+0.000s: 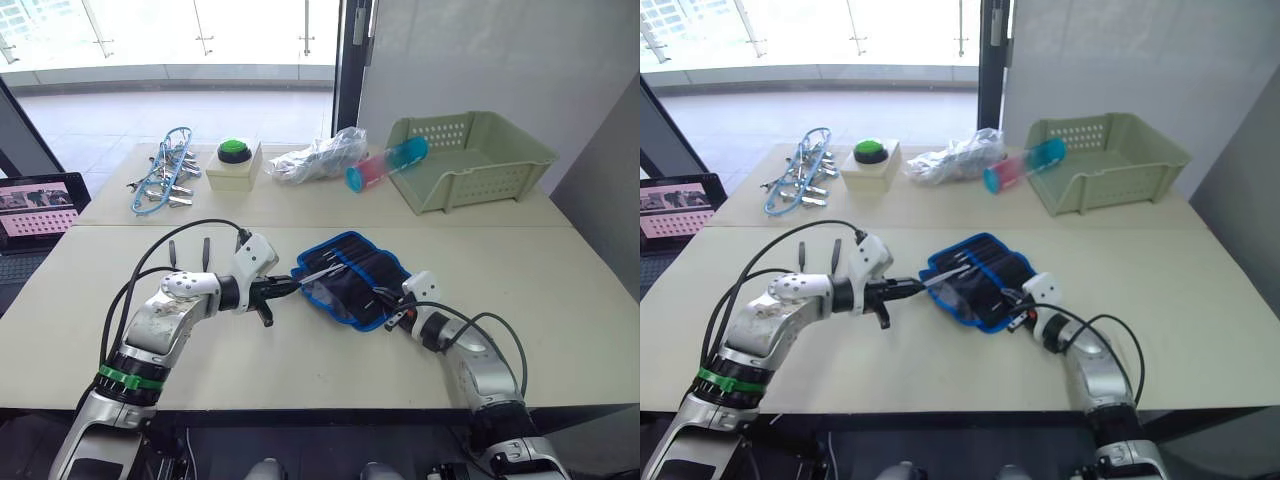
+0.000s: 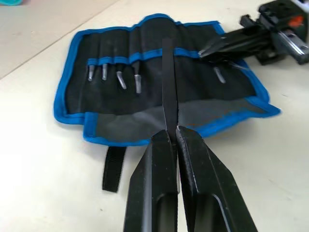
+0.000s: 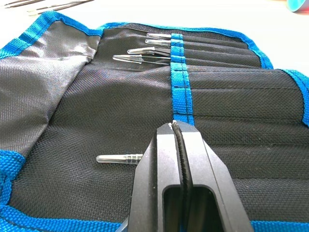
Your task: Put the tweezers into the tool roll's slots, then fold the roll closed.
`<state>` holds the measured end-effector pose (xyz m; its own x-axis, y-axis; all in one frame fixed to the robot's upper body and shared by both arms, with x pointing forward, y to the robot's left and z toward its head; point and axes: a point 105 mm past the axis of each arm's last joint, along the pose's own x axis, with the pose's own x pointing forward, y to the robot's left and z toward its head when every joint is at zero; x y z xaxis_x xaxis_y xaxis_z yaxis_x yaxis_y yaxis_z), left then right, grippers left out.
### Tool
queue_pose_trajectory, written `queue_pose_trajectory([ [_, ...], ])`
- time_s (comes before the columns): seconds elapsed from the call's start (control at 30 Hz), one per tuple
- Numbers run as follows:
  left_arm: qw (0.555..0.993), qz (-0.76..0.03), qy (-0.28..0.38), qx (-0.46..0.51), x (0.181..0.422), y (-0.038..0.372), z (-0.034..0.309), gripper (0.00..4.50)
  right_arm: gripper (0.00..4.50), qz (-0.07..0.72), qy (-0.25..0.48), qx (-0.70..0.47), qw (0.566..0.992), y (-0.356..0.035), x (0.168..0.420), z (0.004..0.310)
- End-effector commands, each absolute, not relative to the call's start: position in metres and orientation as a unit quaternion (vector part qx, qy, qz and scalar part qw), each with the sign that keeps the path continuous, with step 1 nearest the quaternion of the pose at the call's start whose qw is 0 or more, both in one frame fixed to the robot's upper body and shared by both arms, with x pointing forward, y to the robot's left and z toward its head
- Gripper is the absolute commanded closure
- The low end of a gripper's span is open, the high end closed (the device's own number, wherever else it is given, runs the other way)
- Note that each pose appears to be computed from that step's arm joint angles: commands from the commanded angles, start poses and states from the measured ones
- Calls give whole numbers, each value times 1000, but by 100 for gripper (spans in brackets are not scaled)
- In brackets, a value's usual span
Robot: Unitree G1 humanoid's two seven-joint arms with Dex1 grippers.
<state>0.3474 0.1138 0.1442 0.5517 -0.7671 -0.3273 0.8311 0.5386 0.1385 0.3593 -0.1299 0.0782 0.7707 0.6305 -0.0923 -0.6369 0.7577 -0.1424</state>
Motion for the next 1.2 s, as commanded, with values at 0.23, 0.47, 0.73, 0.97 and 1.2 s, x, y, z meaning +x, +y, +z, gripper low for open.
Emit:
queue_pose_trajectory([
  [0.23,872,-442,134,160,359,93,138,448,450,329,67,-70,939,-136,353,55],
  [0.47,874,-430,156,165,370,79,131,448,450,331,66,-70,939,-133,353,55],
  [0.73,867,-437,173,166,376,65,128,448,450,331,65,-69,939,-131,352,54],
  [0.97,864,-439,191,159,371,72,122,448,450,327,66,-68,940,-132,351,53],
  [1.2,858,-435,218,164,370,80,117,448,450,329,67,-68,940,-131,352,52],
])
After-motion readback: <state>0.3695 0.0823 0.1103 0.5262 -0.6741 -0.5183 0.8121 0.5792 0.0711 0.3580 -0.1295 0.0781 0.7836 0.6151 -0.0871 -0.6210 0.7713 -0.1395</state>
